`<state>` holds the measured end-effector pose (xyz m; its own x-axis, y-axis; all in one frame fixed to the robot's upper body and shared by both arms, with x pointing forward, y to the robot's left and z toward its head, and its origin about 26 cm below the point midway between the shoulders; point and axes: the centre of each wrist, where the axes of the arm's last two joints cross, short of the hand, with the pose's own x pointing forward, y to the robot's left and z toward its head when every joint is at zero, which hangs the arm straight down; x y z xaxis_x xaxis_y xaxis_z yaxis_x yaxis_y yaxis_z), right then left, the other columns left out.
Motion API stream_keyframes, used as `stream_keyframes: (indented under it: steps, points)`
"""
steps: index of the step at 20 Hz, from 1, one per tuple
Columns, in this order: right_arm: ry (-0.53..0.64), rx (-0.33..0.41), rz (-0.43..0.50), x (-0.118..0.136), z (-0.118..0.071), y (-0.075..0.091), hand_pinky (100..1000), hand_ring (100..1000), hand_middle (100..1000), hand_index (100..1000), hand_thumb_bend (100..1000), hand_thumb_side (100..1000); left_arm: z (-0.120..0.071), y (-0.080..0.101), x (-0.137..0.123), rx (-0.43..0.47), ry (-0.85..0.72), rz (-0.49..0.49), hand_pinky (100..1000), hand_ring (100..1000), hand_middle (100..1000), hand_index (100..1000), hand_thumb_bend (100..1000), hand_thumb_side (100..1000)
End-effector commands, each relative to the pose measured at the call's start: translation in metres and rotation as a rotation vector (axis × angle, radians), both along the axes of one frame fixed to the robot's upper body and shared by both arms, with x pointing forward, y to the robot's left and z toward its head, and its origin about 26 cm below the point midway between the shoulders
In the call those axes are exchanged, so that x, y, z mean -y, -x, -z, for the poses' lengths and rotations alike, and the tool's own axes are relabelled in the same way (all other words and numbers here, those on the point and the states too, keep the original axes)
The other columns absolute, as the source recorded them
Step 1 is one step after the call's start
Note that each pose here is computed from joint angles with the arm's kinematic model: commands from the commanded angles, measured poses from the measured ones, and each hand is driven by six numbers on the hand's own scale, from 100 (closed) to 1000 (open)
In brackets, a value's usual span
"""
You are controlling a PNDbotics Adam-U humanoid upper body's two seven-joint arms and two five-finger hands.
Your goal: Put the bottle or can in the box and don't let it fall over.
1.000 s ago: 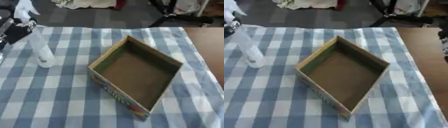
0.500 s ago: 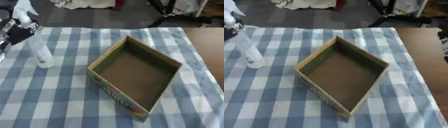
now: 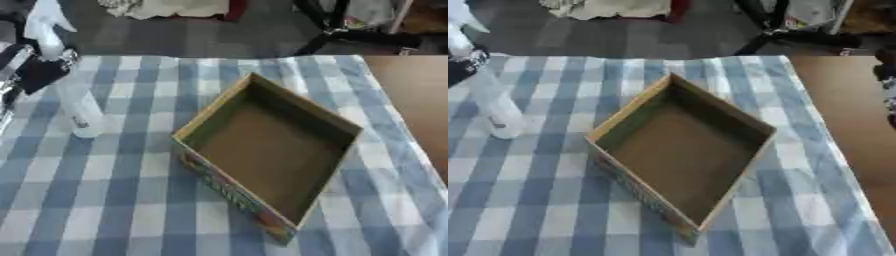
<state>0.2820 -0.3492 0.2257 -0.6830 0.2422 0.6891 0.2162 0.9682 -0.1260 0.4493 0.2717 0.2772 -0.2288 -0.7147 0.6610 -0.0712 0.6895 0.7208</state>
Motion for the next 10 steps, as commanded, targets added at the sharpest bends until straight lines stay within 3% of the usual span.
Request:
stream_keyframes:
  steps: [1, 10]
  points:
    - [0.022, 0.027, -0.008, -0.0018, -0.0099, 0.0032, 933, 911, 1000, 841, 100, 444, -0.0128, 0.0013, -0.0006, 0.034, 0.007, 0.015, 1000, 1000, 958, 784, 100, 713]
    - [0.02, 0.018, 0.0, -0.0023, -0.0084, 0.0032, 933, 908, 1000, 839, 100, 454, -0.0056, 0.0025, -0.0018, 0.033, 0.093, 0.071, 983, 1000, 942, 751, 100, 589]
